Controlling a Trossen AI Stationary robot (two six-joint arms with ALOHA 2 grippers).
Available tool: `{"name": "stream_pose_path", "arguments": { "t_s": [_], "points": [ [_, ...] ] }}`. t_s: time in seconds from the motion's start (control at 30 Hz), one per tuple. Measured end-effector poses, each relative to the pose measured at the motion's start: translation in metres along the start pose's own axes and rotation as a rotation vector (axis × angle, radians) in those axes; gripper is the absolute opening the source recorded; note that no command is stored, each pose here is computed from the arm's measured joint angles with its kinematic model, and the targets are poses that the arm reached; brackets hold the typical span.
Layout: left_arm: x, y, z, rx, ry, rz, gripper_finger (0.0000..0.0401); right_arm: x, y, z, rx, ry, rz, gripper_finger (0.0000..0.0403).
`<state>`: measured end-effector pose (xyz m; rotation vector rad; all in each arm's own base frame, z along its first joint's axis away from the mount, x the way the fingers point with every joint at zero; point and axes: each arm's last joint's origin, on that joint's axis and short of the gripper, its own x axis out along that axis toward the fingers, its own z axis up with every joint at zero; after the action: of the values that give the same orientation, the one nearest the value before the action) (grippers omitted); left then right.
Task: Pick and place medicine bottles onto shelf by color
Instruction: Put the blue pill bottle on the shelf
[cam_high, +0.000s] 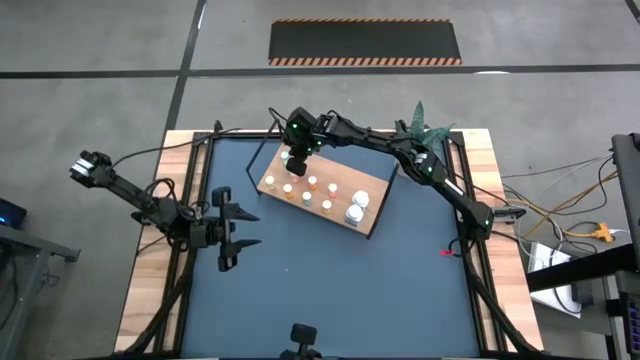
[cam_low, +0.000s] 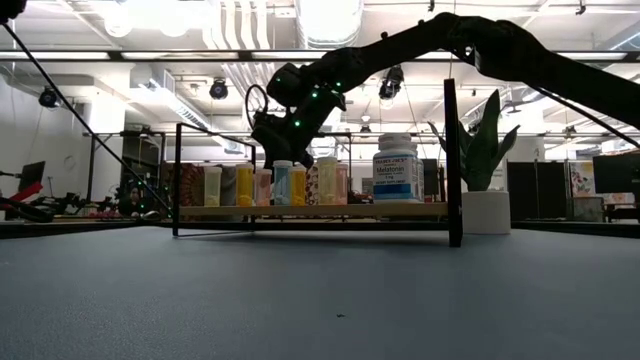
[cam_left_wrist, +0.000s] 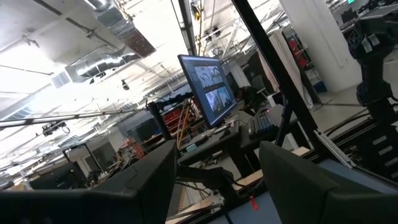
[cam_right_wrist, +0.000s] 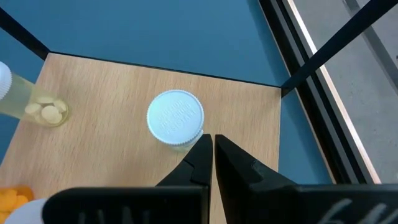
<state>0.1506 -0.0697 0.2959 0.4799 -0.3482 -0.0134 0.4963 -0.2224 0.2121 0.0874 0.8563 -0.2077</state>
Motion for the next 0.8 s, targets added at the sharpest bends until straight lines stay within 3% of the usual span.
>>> {"name": "stream_pose_path", "arguments": {
  "t_s": [0.17, 0.43, 0.8],
  "points": [
    [-0.001, 0.000, -0.001, 0.006, 0.001, -0.001, 0.0212, -0.004, 0.001, 0.000, 0.002, 0.018, 0.001, 0.0009],
    [-0.001, 0.000, -0.003, 0.014, 0.039, 0.035, 0.0212, -0.048, 0.004, 0.022, -0.003, -0.065, -0.005, 0.0009],
    [-0.003, 0.003, -0.002, 0.017, 0.066, 0.080, 0.0212, -0.037, 0.025, 0.030, -0.067, -0.149, 0.039, 0.0009]
  ]
}}
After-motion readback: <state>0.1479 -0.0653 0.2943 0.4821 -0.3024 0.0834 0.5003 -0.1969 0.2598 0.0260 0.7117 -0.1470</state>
